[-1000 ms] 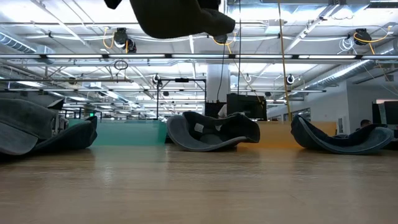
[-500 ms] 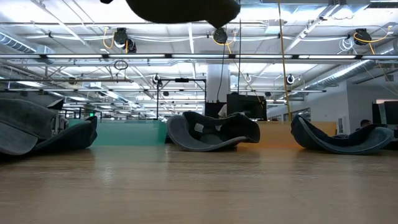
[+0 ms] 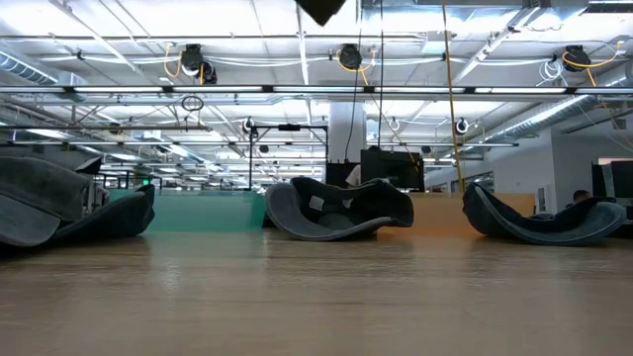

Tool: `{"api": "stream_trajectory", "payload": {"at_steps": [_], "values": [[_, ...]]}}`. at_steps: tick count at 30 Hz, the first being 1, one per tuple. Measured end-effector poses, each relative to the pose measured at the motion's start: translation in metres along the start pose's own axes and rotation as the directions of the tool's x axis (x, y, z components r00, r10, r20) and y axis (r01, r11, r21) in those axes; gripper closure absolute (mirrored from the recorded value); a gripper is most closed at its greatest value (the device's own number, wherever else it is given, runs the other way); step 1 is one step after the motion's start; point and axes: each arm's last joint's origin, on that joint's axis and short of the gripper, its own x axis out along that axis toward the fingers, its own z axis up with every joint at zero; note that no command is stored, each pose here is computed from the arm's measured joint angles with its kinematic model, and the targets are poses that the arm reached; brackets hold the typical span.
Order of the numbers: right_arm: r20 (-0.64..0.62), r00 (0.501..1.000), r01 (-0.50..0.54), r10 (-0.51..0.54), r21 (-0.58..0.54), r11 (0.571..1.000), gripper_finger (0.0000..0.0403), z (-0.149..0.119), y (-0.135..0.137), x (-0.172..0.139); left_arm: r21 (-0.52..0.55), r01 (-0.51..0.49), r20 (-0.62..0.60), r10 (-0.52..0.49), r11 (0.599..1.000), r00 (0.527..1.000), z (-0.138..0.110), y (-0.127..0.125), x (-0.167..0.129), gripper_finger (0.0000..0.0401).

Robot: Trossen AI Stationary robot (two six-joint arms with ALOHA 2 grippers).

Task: Pick & Place hat
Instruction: Put the top right gray cap into the orange bin

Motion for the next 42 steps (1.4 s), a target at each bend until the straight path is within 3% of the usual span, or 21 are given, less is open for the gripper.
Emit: {"api": "stream_trajectory", "payload": {"at_steps": [4, 9, 15, 18, 21, 23, 29, 34, 39, 42], "values": [[0.051, 0.998, 0.053, -0.045, -0.183, 0.982, 0.0171, 0.002, 0.030, 0.001, -0.062, 0.048, -0.021, -0.049, 0.997, 0.999, 0.001, -0.003, 0.001, 0.0392], [0.062, 0.980, 0.197, -0.188, -0.428, 0.882, 0.0172, 0.000, 0.058, 0.007, -0.063, 0.127, -0.081, -0.132, 0.990, 0.988, 0.001, -0.006, 0.006, 0.0390], [0.028, 0.986, 0.152, -0.164, -0.549, 0.822, 0.0172, -0.009, 0.080, 0.018, -0.116, 0.156, -0.041, -0.161, 0.981, 0.986, 0.005, -0.009, 0.007, 0.0393], [0.019, 0.990, 0.115, -0.137, -0.662, 0.741, 0.0172, -0.011, 0.089, 0.023, -0.148, 0.143, -0.006, -0.145, 0.979, 0.989, 0.006, -0.009, 0.007, 0.0393], [0.041, 0.993, 0.104, -0.115, -0.777, 0.622, 0.0172, -0.010, 0.095, 0.027, -0.153, 0.148, 0.029, -0.145, 0.977, 0.989, 0.007, -0.011, 0.007, 0.0393], [0.068, 0.992, 0.119, -0.109, -0.807, 0.578, 0.0172, -0.009, 0.097, 0.029, -0.154, 0.149, 0.049, -0.143, 0.977, 0.989, 0.008, -0.011, 0.007, 0.0393], [0.134, 0.966, 0.239, -0.219, -0.782, 0.576, 0.0172, -0.003, 0.087, 0.032, -0.171, 0.157, 0.045, -0.151, 0.973, 0.987, 0.010, -0.006, 0.022, 0.0393], [0.189, 0.942, 0.323, -0.276, -0.723, 0.610, 0.0172, -0.002, 0.076, 0.033, -0.194, 0.158, -0.009, -0.163, 0.968, 0.987, 0.010, 0.002, 0.040, 0.0393], [0.230, 0.945, 0.325, -0.233, -0.740, 0.589, 0.0172, -0.002, 0.081, 0.034, -0.174, 0.212, -0.026, -0.220, 0.962, 0.975, 0.012, 0.003, 0.049, 0.0393], [0.236, 0.949, 0.312, -0.207, -0.787, 0.532, 0.0172, -0.001, 0.086, 0.035, -0.166, 0.224, -0.019, -0.230, 0.960, 0.973, 0.013, 0.002, 0.049, 0.0393]]}}
